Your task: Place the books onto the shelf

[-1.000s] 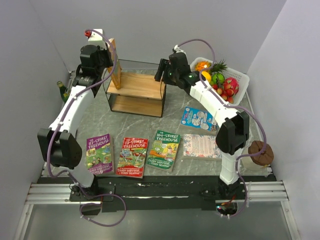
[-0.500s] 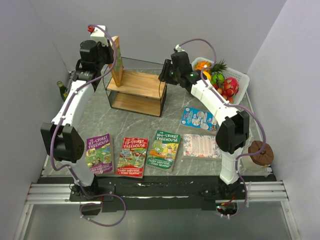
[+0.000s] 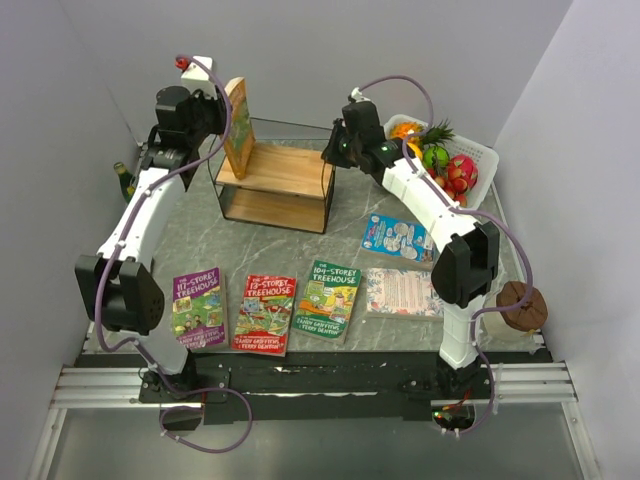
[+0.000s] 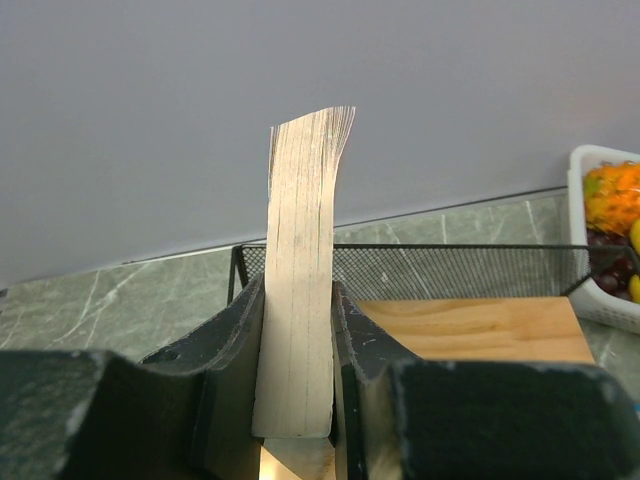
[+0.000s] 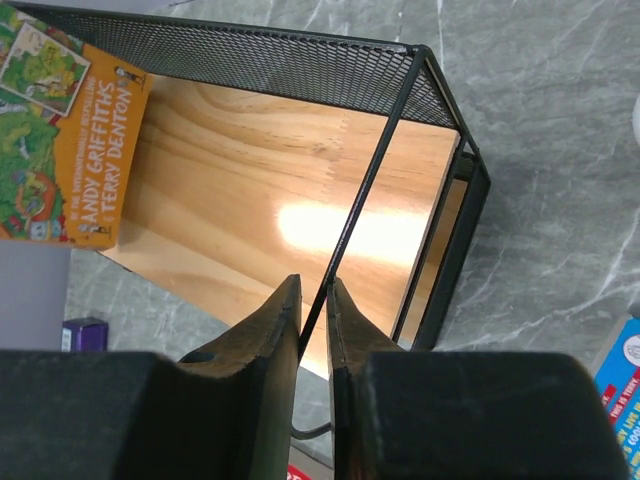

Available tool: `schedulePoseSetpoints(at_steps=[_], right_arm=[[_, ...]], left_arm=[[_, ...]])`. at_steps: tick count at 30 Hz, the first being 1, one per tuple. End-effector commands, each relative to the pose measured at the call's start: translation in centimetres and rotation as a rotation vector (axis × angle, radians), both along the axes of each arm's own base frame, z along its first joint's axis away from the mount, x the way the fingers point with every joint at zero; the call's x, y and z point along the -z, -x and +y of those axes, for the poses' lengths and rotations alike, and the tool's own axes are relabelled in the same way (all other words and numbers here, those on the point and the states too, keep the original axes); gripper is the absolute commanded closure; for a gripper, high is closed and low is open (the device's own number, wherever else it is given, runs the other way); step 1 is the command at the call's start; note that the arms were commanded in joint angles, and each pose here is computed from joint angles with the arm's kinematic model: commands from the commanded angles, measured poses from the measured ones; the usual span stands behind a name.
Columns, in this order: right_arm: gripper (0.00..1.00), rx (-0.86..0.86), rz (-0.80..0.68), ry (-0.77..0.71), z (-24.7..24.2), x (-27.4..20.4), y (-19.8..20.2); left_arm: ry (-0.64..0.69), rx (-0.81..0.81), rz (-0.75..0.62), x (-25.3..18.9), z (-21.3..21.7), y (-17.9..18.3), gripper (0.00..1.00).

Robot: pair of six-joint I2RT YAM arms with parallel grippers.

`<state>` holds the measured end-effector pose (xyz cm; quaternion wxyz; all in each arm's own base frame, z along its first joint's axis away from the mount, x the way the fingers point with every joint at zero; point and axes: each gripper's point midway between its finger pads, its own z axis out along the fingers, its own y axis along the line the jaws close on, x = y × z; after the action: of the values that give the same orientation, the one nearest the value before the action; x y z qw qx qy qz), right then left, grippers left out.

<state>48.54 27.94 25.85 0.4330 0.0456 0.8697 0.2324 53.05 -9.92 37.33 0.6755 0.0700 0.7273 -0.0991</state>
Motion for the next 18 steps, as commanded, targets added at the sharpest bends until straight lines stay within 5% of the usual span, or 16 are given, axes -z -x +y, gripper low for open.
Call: schedulePoseSetpoints(at_steps=[1,4,18], right_arm=[[0.94,-0.031,0.007,0.093,-1.6,-1.0,1.1],[1.00,-0.055,0.024,0.122,-2.0,-0.6,1.8],[1.00,-0.074,0.055,0.119,-3.3,-0.4,6.6]], left_arm=[[0.039,0.075,-0.176,-7.2,-0.9,3.1,0.92],[0.056,0.104,-0.156,-6.9,-1.3,3.8,0.93],[0.024,0.067,-0.078,-4.3,-2.8,6.0,0.93]])
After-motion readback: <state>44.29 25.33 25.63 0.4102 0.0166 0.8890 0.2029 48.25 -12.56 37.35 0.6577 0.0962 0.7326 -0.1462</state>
